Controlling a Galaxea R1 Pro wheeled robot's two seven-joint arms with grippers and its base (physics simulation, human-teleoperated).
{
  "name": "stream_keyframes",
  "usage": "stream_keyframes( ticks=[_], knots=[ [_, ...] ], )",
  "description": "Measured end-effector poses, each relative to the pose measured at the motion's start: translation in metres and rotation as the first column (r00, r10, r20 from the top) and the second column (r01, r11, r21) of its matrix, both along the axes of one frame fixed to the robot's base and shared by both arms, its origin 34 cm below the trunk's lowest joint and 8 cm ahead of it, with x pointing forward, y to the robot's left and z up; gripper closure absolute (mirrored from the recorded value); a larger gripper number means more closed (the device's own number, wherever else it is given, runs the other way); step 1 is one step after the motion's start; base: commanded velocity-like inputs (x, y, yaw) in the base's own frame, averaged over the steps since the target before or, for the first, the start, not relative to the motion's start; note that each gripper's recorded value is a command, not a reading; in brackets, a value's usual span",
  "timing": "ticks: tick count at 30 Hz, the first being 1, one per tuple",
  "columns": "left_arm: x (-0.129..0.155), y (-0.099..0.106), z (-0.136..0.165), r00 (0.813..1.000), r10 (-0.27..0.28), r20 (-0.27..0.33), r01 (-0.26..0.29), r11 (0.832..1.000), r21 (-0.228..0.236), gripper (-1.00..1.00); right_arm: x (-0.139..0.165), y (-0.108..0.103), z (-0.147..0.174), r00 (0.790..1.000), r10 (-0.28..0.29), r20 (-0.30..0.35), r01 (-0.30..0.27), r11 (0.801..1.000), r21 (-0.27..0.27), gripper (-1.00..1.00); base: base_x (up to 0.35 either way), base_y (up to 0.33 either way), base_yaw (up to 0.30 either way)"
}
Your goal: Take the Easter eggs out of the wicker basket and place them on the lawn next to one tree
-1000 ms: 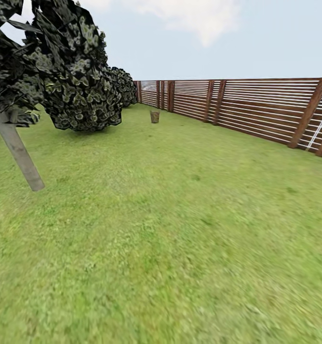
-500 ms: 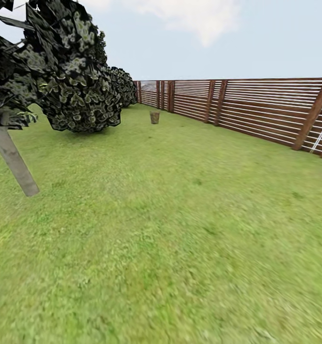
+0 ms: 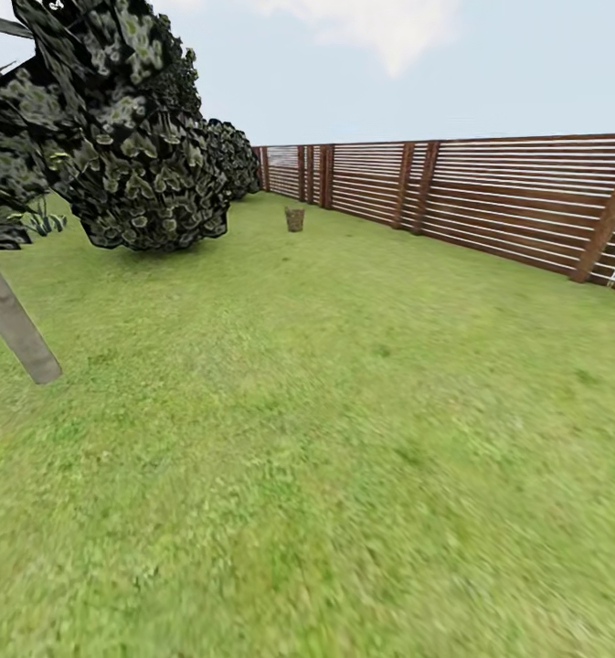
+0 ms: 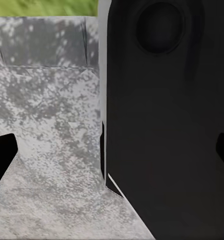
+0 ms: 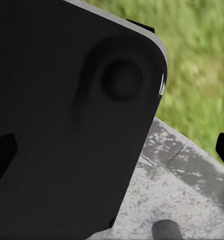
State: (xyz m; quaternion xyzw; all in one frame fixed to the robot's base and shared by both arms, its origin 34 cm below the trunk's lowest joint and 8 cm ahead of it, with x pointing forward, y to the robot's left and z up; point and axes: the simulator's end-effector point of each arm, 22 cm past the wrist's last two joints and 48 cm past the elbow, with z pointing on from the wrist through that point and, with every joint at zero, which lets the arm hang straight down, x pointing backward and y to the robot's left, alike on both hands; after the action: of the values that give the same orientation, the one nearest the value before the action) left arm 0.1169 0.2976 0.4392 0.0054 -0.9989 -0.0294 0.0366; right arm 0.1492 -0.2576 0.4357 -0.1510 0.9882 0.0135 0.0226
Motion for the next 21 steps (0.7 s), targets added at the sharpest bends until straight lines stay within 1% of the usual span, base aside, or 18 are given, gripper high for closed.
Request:
stream_keyframes(
  ticks=[7, 14, 18, 21],
  knots=[
    [-0.0001, -0.0004, 0.0000, 1.000, -0.001, 0.000, 0.001, 1.000, -0.001, -1.00, -0.0010, 0.0021, 0.0000, 1.000, -0.002, -0.002, 0.002, 1.000, 0.003, -1.00, 0.323, 0.000, -0.021],
    [-0.0001, -0.0004, 0.0000, 1.000, -0.001, 0.000, 0.001, 1.000, -0.001, -1.00, -0.0005, 0.0020, 0.0000, 1.000, -0.007, 0.000, 0.007, 1.000, 0.003, -1.00, 0.323, 0.000, -0.239],
    [-0.0002, 0.0000, 0.0000, 1.000, -0.001, 0.000, 0.001, 1.000, 0.000, -1.00, 0.0010, -0.0007, 0.0000, 1.000, -0.001, 0.002, 0.001, 1.000, 0.000, -1.00, 0.323, 0.000, -0.024],
    [-0.0002, -0.0001, 0.0000, 1.000, 0.000, 0.000, 0.000, 1.000, 0.000, -1.00, 0.0016, 0.0034, -0.0001, 1.000, 0.005, 0.002, -0.005, 1.000, 0.007, -1.00, 0.323, 0.000, -0.003]
  ],
)
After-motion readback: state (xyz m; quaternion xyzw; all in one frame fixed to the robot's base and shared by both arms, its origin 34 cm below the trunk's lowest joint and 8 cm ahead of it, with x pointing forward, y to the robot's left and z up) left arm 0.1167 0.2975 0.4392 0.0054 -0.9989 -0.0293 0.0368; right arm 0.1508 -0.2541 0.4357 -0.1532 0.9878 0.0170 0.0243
